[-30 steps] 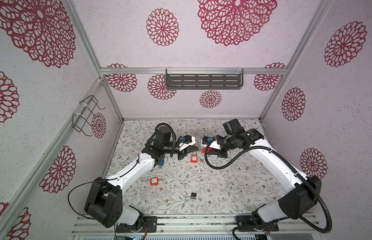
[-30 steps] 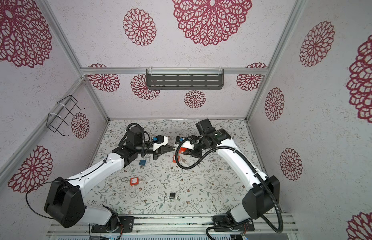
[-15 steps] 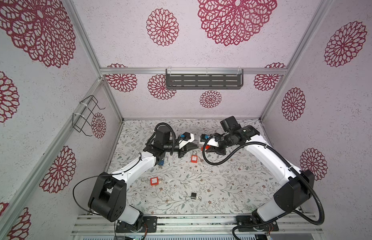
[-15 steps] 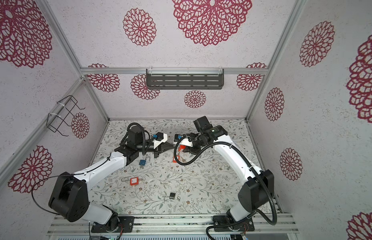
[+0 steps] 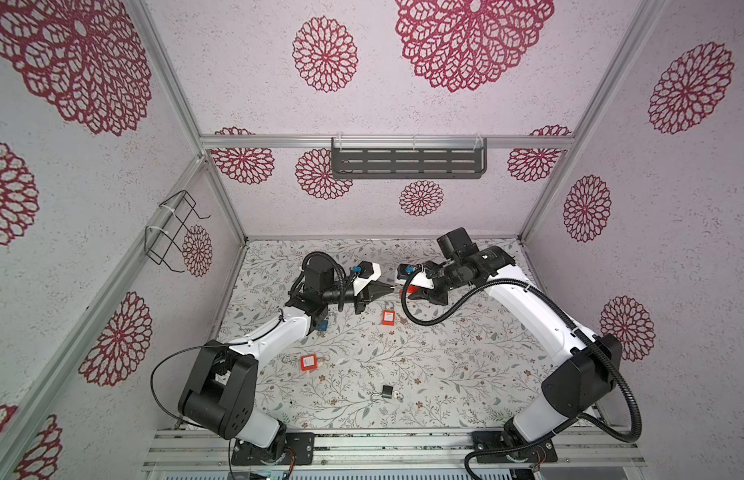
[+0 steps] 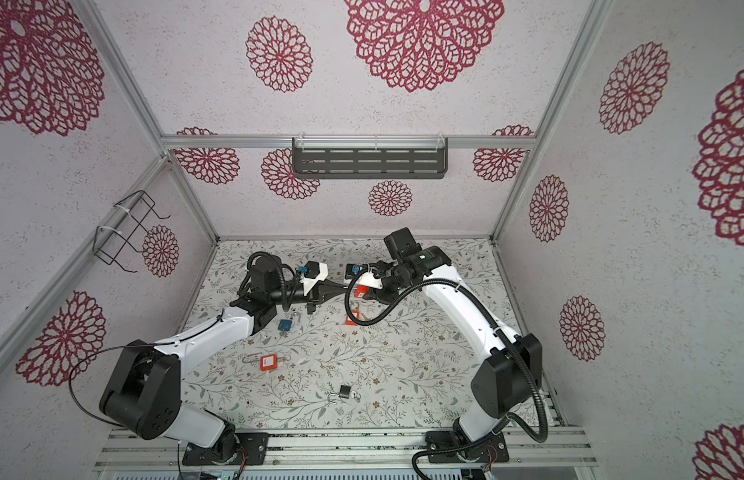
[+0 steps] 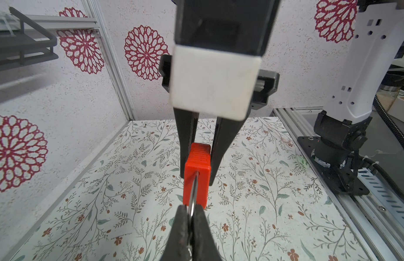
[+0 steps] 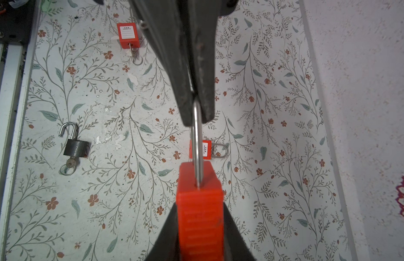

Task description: Lock with the key

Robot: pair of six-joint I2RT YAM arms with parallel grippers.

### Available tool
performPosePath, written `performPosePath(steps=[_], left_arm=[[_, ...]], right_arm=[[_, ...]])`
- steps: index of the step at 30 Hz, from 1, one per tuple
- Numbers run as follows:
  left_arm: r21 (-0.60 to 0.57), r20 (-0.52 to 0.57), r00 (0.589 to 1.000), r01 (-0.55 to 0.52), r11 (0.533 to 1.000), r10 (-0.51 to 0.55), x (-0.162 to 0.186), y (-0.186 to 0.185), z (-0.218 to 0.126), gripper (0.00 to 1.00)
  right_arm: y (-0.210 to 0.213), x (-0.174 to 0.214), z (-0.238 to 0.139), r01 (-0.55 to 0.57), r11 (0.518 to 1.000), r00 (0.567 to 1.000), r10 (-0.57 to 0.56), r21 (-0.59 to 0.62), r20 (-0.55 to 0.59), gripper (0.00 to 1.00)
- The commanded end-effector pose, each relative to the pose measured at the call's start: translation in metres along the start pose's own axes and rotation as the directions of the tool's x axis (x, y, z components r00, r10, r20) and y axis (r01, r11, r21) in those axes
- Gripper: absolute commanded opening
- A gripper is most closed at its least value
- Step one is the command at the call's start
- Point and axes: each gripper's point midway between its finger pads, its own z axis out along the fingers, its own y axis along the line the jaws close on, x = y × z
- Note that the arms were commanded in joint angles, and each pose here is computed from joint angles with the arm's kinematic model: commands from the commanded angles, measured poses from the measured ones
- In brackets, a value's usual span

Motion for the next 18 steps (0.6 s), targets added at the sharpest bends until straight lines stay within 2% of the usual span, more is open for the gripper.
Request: performPosePath(steps=[1, 10, 18], left_arm=[[0.058, 0.033, 0.998, 0.055, 0.997, -0.057, -0.005, -0.011, 0.002, 0.00], [0.067, 0.006, 0.997, 0.073, 0.995, -0.074, 0.009, -0.014, 0.005, 0.00], [0.044, 0.014, 0.997, 0.075, 0.996, -0.076, 0.004, -0.008, 0.001, 0.00]], right_arm=[[-0.025, -0.031, -0.017, 0.086, 0.988, 0.991, -0.098, 0.125, 0.090, 0.21], [-0.028, -0.048, -0.021, 0.099, 0.991, 0.983, -0.111, 0.086, 0.148, 0.16], [-0.025, -0.037, -0.018, 0.092, 0.993, 0.990, -0.099, 0.076, 0.098, 0.19]])
